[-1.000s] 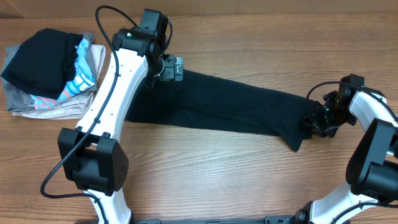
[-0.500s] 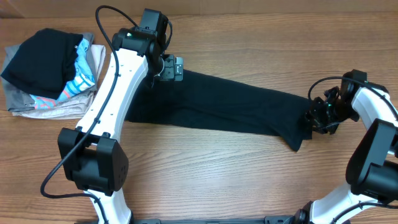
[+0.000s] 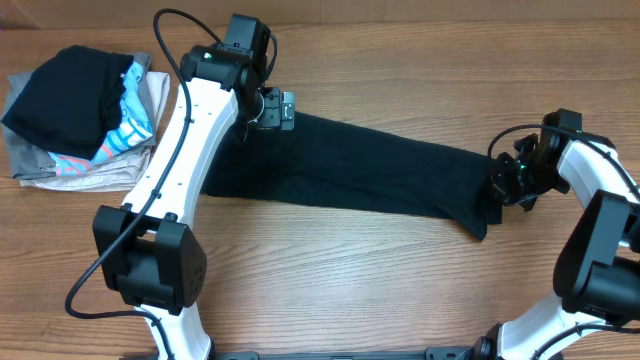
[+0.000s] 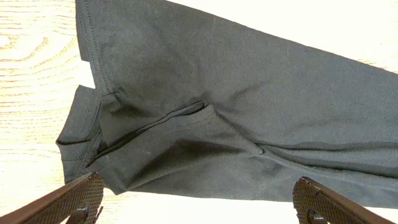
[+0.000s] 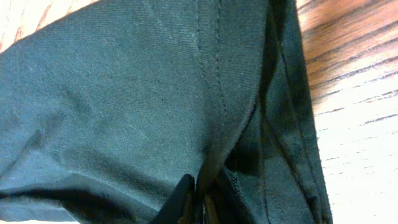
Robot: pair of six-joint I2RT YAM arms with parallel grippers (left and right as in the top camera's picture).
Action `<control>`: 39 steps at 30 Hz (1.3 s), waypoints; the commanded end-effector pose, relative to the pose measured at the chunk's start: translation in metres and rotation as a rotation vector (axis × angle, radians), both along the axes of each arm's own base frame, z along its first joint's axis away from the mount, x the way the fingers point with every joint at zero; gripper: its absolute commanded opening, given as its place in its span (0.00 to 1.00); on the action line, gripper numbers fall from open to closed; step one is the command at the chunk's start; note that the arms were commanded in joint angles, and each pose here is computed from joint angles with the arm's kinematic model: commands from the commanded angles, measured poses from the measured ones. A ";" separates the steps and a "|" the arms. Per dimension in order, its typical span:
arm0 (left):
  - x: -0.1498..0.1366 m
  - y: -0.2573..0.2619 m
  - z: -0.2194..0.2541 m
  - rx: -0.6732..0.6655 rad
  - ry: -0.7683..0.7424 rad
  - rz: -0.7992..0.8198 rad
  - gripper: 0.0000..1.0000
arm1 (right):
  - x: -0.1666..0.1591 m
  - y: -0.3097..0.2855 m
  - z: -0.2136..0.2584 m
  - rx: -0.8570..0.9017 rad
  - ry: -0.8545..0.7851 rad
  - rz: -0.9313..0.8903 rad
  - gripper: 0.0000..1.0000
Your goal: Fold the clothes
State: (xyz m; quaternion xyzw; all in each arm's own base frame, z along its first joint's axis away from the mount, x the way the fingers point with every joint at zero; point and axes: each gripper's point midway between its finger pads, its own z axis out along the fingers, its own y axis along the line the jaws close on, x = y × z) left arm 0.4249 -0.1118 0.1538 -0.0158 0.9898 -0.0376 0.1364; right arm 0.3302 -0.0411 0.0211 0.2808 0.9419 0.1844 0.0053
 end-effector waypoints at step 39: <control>0.000 0.003 -0.008 0.012 0.016 0.008 1.00 | -0.003 -0.010 -0.006 -0.069 0.013 0.016 0.04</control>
